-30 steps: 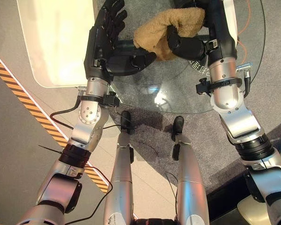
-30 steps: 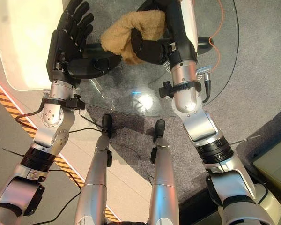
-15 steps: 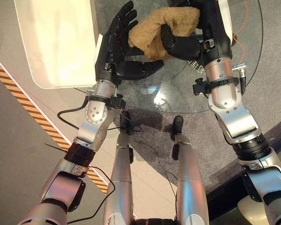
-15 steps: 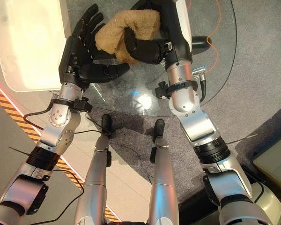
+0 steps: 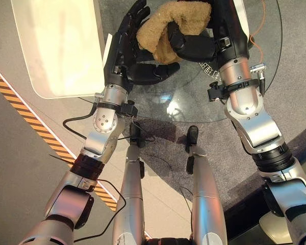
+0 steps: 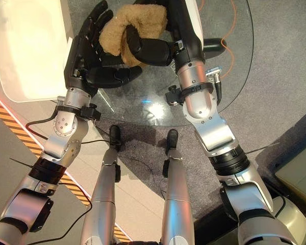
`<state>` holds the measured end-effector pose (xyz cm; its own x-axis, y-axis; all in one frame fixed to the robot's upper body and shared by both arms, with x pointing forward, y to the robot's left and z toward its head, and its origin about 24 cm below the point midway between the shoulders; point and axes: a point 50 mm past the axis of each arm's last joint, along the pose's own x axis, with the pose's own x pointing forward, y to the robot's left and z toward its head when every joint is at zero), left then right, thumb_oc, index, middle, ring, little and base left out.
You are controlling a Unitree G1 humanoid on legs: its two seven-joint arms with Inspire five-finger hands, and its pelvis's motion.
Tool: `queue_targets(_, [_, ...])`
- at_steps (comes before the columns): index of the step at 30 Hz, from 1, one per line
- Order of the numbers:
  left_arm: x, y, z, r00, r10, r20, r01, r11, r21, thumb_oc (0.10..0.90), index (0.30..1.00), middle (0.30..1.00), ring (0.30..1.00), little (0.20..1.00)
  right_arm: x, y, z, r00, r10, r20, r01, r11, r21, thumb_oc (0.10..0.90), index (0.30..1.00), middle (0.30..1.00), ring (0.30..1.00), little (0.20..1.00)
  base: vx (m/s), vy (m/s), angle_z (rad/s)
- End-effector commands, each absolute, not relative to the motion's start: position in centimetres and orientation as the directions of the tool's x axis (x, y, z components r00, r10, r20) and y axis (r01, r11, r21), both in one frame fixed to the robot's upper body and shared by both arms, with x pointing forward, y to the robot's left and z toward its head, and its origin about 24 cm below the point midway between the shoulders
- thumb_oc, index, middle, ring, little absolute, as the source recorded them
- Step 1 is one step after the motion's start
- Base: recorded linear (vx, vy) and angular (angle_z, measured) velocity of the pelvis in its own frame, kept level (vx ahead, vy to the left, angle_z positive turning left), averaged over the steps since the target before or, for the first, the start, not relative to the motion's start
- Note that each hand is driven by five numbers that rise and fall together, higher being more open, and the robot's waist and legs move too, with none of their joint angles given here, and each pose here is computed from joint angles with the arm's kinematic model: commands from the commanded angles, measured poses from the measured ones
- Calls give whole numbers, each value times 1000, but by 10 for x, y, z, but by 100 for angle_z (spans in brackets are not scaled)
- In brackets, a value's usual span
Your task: Wipe the table with a cloth and put it in the basket.
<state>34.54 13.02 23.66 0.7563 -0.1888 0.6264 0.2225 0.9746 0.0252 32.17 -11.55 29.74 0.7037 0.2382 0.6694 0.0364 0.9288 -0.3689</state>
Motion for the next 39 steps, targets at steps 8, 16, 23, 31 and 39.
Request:
queue_targets(8, [335, 109, 292, 581, -247, 775, 248, 961, 120, 800, 900, 900, 900, 900, 232, -74, 383, 158, 351, 923, -190, 928, -321, 100, 300, 300, 300, 200, 0, 0, 0])
queue_targets(16, [339, 108, 292, 586, -241, 774, 251, 962, 109, 800, 900, 900, 900, 900, 231, -69, 383, 157, 370, 916, -240, 914, -327, 100, 300, 300, 300, 200, 0, 0, 0])
queue_targets(23, [339, 105, 293, 576, -257, 776, 268, 956, 118, 375, 535, 535, 535, 475, 230, -66, 384, 151, 375, 915, -263, 907, -328, 100, 300, 300, 300, 200, 0, 0, 0])
queue_targets(31, [337, 101, 293, 563, -283, 777, 277, 950, 145, 100, 300, 300, 300, 200, 229, -66, 384, 143, 373, 917, -266, 907, -327, 100, 300, 300, 300, 200, 0, 0, 0])
queue_targets(39, [338, 103, 293, 565, -283, 775, 280, 950, 142, 100, 300, 300, 300, 200, 226, -67, 386, 120, 364, 924, -259, 910, -324, 100, 300, 300, 300, 200, 0, 0, 0])
